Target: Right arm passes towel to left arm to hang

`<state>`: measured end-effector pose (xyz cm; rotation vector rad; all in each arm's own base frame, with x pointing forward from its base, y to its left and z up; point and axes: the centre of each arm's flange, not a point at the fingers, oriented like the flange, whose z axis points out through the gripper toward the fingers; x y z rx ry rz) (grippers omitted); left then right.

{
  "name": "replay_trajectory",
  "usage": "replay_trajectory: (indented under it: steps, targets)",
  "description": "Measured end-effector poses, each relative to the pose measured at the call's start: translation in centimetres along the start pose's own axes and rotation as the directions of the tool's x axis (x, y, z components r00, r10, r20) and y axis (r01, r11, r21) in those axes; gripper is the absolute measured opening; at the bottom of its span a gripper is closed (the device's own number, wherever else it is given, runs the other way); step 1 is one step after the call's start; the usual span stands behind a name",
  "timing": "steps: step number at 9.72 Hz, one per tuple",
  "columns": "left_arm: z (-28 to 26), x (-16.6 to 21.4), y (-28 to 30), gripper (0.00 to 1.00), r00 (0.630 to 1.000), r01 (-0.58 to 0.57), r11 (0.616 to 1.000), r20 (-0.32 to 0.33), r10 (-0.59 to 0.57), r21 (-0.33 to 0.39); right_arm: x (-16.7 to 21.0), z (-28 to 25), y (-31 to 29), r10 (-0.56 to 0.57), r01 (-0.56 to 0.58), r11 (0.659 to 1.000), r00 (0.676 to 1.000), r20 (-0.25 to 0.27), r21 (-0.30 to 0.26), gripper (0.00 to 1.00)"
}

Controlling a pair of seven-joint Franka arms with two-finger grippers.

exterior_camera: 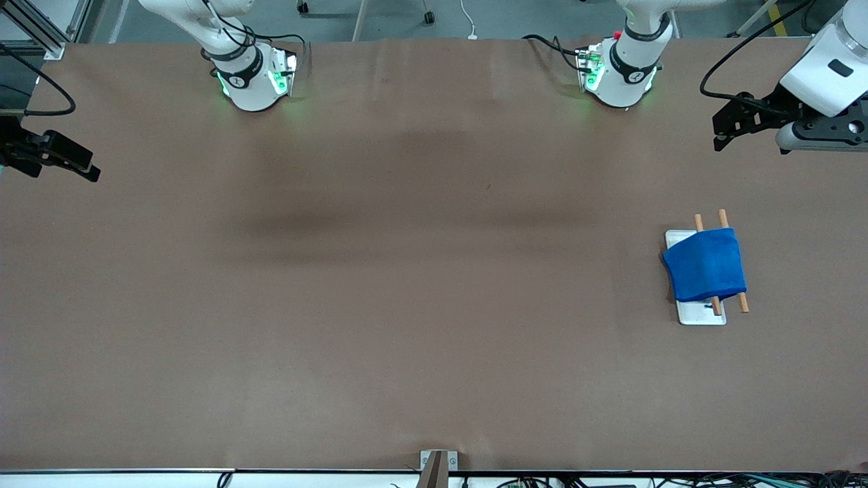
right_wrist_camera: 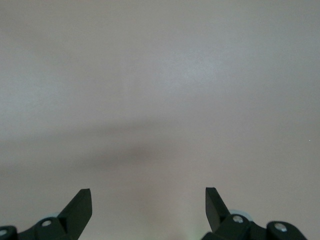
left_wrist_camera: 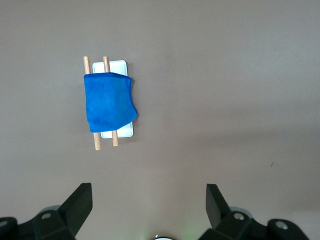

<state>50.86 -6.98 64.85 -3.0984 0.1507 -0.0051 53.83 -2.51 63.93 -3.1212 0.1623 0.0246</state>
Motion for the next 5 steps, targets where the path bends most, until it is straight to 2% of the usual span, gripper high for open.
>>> replay_trajectory:
  steps: [5]
  targets:
    - [0.3,0.4,-0.03,1.0,1.0,0.0,1.0,0.005,0.0,-0.002,0.03,-0.01,0.64,0.012,-0.012,1.0,1.0,0.0,0.0,1.0]
